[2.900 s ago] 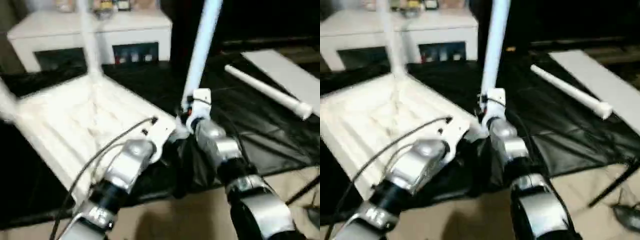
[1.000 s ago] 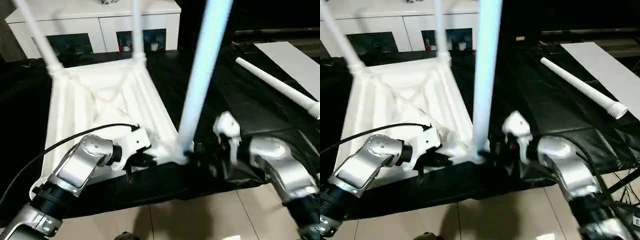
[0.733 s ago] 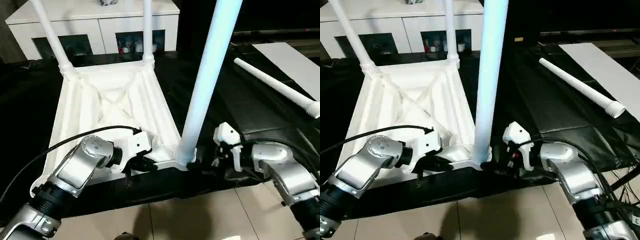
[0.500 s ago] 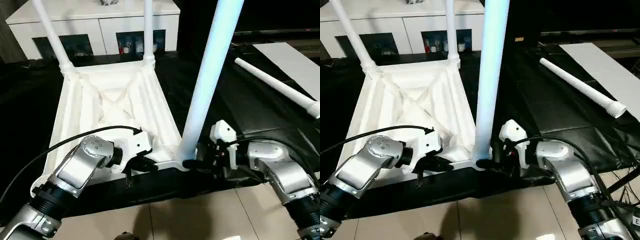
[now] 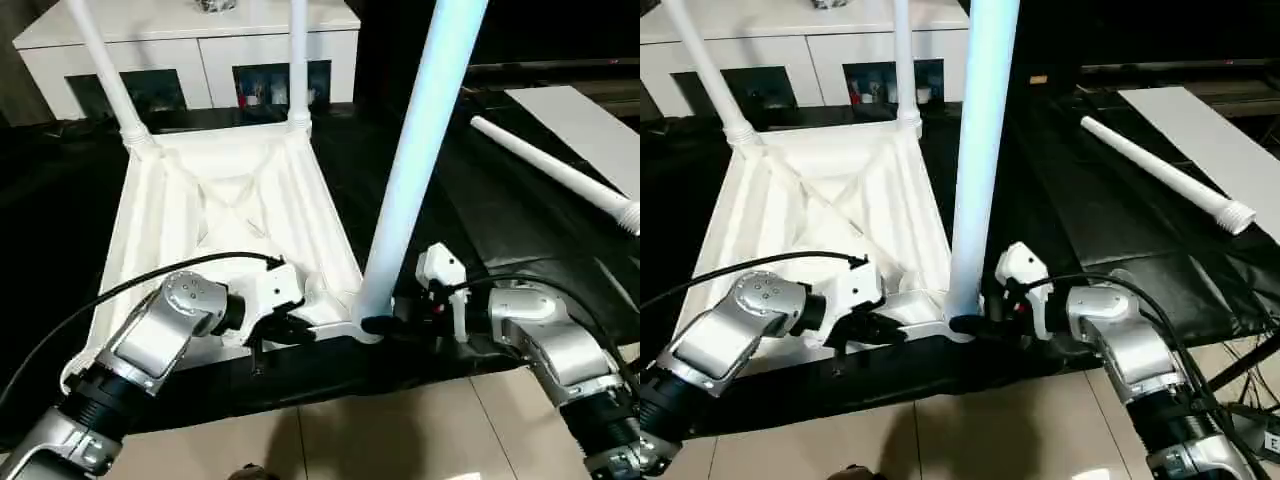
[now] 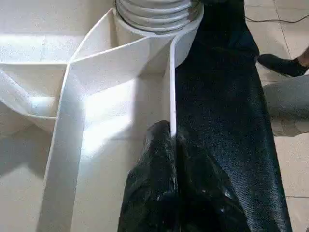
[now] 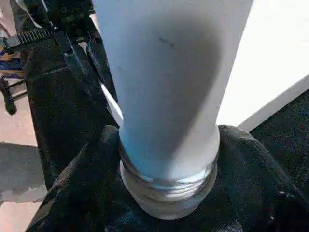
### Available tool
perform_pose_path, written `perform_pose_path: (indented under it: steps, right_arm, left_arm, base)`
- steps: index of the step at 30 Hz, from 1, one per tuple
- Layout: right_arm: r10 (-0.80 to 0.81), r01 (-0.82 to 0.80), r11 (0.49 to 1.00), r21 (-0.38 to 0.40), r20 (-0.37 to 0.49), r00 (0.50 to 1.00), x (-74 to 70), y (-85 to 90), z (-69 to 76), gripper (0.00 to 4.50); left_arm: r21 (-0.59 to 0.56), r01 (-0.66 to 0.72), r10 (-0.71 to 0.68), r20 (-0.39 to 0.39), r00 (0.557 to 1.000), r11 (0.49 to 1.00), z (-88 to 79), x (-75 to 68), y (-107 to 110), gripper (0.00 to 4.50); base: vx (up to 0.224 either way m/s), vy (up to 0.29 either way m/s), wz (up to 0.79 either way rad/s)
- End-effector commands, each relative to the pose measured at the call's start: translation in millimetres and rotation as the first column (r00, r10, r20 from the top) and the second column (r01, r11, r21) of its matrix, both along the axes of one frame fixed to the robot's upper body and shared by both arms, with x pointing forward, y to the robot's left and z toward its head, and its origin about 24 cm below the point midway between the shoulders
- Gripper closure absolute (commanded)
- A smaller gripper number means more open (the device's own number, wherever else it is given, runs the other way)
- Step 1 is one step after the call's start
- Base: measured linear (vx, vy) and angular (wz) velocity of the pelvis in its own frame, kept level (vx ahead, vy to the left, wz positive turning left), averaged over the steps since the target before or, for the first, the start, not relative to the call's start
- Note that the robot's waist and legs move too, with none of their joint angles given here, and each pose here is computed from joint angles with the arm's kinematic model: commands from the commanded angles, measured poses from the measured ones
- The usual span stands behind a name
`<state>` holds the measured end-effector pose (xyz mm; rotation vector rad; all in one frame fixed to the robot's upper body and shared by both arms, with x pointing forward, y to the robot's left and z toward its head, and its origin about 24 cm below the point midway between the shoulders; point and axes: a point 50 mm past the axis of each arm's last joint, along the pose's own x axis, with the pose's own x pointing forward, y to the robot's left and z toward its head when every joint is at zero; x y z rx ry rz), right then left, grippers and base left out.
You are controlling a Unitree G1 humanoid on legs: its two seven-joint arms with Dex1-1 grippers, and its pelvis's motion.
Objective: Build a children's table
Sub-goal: Rotate leg to tighten
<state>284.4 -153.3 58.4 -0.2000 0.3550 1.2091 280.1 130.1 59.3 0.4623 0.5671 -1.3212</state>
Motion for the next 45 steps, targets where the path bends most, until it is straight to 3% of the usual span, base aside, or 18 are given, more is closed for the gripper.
perform_pose_path:
  steps: [1, 8, 11, 16, 17, 18, 19, 21, 22, 28, 29, 30, 33, 38, 41, 42, 43, 45]
  right_arm:
    - [-0.003, 0.003, 1.000, 0.005, 0.024, 1.000, 3.9, -0.7, 5.2, 1.73]
    - [-0.021, 0.021, 1.000, 0.020, 0.003, 1.000, 0.8, 0.2, -3.2, 1.79]
    - [-0.112, 0.112, 0.993, 0.021, 0.010, 0.994, 5.7, -0.5, -9.4, 1.79]
    - [-0.334, 0.335, 0.942, -0.019, 0.041, 0.942, 19.2, 1.4, -22.8, 1.80]
    - [-0.410, 0.410, 0.912, 0.001, 0.017, 0.912, 23.0, 5.5, -26.1, 1.80]
    - [-0.594, 0.595, 0.804, 0.022, -0.035, 0.804, 33.8, 14.5, -33.4, 1.80]
    - [-0.618, 0.619, 0.785, 0.021, -0.039, 0.785, 35.6, 15.8, -34.3, 1.81]
    - [-0.714, 0.715, 0.699, 0.010, -0.053, 0.699, 42.5, 21.7, -38.2, 1.81]
    - [-0.782, 0.784, 0.621, -0.003, -0.074, 0.619, 49.4, 32.0, -41.3, 1.81]
    - [-0.842, 0.843, 0.537, 0.008, -0.063, 0.537, 61.0, 51.2, -39.1, 1.81]
    - [-0.839, 0.840, 0.542, 0.017, -0.053, 0.542, 63.6, 58.0, -36.8, 1.81]
    - [-0.810, 0.811, 0.578, 0.095, -0.057, 0.584, 66.4, 68.1, -27.2, 1.25]
    - [-0.806, 0.802, 0.582, 0.134, -0.035, 0.591, 67.2, 67.4, -21.6, 1.05]
    - [-0.814, 0.798, 0.565, 0.207, -0.017, 0.581, 66.8, 46.4, -7.9, 0.65]
    - [-0.788, 0.771, 0.605, 0.199, 0.011, 0.616, 63.6, 35.6, -2.6, 0.50]
    - [-0.744, 0.726, 0.660, 0.196, 0.032, 0.668, 59.7, 30.9, 0.6, 0.50]
    - [-0.744, 0.726, 0.660, 0.196, 0.032, 0.668, 59.7, 30.9, 0.6, 0.50]
    - [-0.556, 0.545, 0.822, 0.168, 0.024, 0.831, 40.9, 21.9, 0.8, 0.50]
  left_arm:
    - [-0.007, 0.075, -0.076, -0.009, 0.997, 0.997, 1.4, -5.2, -9, 4.50]
    - [-0.002, 0.074, -0.074, -0.027, 0.997, 0.997, -1.6, -7.7, -6, 4.50]
    - [-0.015, 0.049, -0.049, -0.027, 0.998, 0.999, -3.5, -7.7, -8, 4.50]
    - [-0.059, -0.124, 0.126, 0.027, 0.992, 0.990, -7.1, 4.8, -21, 4.50]
    - [-0.089, -0.209, 0.212, 0.031, 0.977, 0.974, -7.7, 11.0, -28, 4.50]
    - [-0.120, -0.345, 0.350, 0.031, 0.936, 0.931, -9.7, 20.4, -45, 4.50]
    - [-0.120, -0.360, 0.365, 0.030, 0.930, 0.925, -10.4, 21.6, -47, 4.50]
    - [-0.113, -0.416, 0.422, 0.031, 0.906, 0.902, -13.1, 25.7, -57, 4.50]
    - [-0.118, -0.504, 0.511, 0.029, 0.859, 0.855, -15.8, 32.5, -67, 4.50]
    - [-0.128, -0.576, 0.587, 0.076, 0.806, 0.807, -17.6, 40.9, -75, 4.50]
    - [-0.124, -0.583, 0.594, 0.094, 0.799, 0.803, -18.3, 42.3, -76, 4.50]
    - [-0.118, -0.587, 0.598, 0.109, 0.794, 0.801, -18.6, 44.1, -72, 4.50]
    - [-0.106, -0.577, 0.587, 0.137, 0.798, 0.810, -18.5, 45.2, -68, 4.50]
    - [-0.116, -0.494, 0.507, 0.163, 0.846, 0.862, -14.6, 42.2, -58, 4.50]
    - [-0.094, -0.451, 0.461, 0.156, 0.874, 0.887, -15.4, 37.6, -50, 4.50]
    - [-0.076, -0.421, 0.427, 0.138, 0.894, 0.904, -16.4, 33.5, -46, 4.50]
    - [-0.076, -0.421, 0.427, 0.138, 0.894, 0.904, -16.4, 33.5, -46, 4.50]
    - [-0.053, -0.293, 0.297, 0.091, 0.951, 0.955, -17.6, 21.2, -36, 4.50]
  base:
    - [0.000, 0.000, 0.00]
    - [0.000, 0.000, 0.00]
    - [0.000, 0.000, 0.00]
    - [0.000, 0.000, 0.00]
    - [0.000, 0.000, 0.00]
    - [0.000, 0.000, 0.00]
    - [0.000, 0.000, 0.00]
    - [0.000, 0.000, 0.00]
    - [0.000, 0.000, 0.00]
    - [0.000, 0.000, 0.00]
    - [0.000, 0.000, 0.00]
    - [0.000, 0.000, 0.00]
    - [0.000, 0.000, 0.00]
    - [0.000, 0.000, 0.00]
    - [0.000, 0.000, 0.00]
    - [0.000, 0.000, 0.00]
    - [0.000, 0.000, 0.00]
    - [0.000, 0.000, 0.00]
